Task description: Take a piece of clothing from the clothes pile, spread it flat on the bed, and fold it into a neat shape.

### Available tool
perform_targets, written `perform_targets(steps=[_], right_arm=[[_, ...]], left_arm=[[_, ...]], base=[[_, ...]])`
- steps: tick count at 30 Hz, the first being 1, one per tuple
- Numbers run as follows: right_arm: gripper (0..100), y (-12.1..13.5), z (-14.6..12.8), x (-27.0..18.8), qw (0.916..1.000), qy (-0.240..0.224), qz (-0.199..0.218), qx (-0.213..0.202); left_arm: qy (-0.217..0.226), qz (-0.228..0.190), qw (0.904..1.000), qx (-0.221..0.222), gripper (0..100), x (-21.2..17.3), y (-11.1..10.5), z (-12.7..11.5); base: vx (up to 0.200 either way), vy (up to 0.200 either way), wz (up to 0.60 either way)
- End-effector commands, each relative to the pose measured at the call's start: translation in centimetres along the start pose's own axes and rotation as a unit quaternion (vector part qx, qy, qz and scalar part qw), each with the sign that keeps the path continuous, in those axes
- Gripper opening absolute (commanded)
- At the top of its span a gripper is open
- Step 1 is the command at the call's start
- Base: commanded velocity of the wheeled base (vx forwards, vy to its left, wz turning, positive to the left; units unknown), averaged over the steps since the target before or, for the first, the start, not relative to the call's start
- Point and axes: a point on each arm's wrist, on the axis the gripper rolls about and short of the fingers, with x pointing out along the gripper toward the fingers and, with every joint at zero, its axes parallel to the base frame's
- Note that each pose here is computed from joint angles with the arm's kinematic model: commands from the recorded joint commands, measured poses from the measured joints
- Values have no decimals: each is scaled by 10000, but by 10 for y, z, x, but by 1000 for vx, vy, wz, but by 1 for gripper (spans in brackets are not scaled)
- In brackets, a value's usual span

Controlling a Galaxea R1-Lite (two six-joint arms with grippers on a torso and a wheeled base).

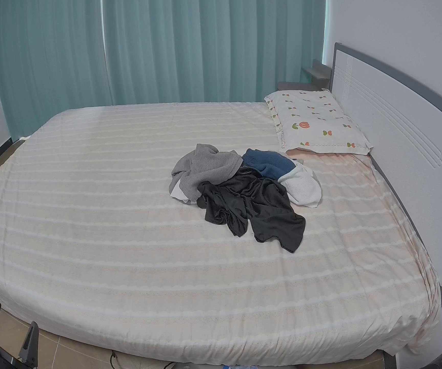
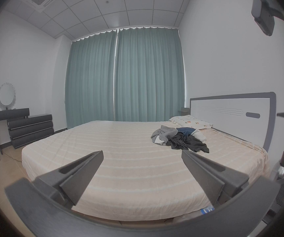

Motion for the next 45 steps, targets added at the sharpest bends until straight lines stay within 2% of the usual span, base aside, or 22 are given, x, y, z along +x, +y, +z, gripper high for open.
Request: perform_targets(steps=[1, 3, 5, 6, 9, 10, 11, 14, 18, 20, 22, 23, 26, 28, 30, 34, 45], right_arm=[[100, 1, 29, 44, 9858, 1543, 617, 223], [100, 1, 26, 62, 9750, 2070, 728, 336], [100, 1, 26, 65, 9733, 2145, 736, 364], [100, 0, 23, 97, 9555, 2776, 847, 527], [100, 3, 18, 139, 9398, 3210, 964, 666], [100, 3, 18, 139, 9398, 3210, 964, 666], [100, 6, 8, 172, 9287, 3460, 903, 985], [100, 13, -4, 211, 9200, 3618, 860, 1238], [100, 26, -21, 253, 9158, 3773, 553, 1264], [100, 43, -39, 291, 9142, 3805, 258, 1370], [100, 47, -41, 296, 9144, 3791, 237, 1399], [100, 67, -52, 325, 9138, 3735, 95, 1594], [100, 81, -71, 354, 9108, 3775, -85, 1672], [100, 89, -92, 378, 9116, 3767, -291, 1622], [100, 92, -104, 391, 9109, 3765, -420, 1637], [100, 101, -130, 415, 9041, 3761, -588, 1941], [100, 110, -171, 447, 9020, 3741, -703, 2038]], left_arm=[[36, -7, 10000, -1, 100, 0, 0, -5], [44, -7, 10000, -1, 100, 0, 0, -5], [36, -7, 10000, -1, 100, 0, 0, -5], [36, -7, 10000, -1, 100, 0, 0, -5], [36, -7, 10000, -1, 100, 0, 0, -5], [36, -7, 10000, -1, 100, 0, 0, -5], [36, 1, 10000, -1, 100, 0, 0, -5], [44, 1, 10000, -1, 100, 0, 0, -5], [36, 1, 10000, -1, 100, 0, 0, -5], [36, 1, 10000, -1, 100, 0, 0, -5], [36, 1, 10000, -1, 100, 0, 0, -5], [44, 1, 10000, -1, 100, 0, 0, -5], [44, 1, 10000, -8, 100, 0, 0, -5], [36, 1, 10000, -8, 100, 0, 0, -5], [36, 1, 10000, -8, 100, 0, 0, -5], [36, 1, 10000, -8, 100, 0, 0, -5], [44, 1, 10000, -16, 100, 0, 0, -5]], base=[[0, 0, 0], [0, 0, 0], [0, 0, 0], [0, 0, 0], [0, 0, 0], [0, 0, 0], [0, 0, 0], [0, 0, 0], [0, 0, 0], [0, 0, 0], [0, 0, 0], [0, 0, 0], [0, 0, 0], [0, 0, 0], [0, 0, 0], [0, 0, 0], [0, 0, 0]])
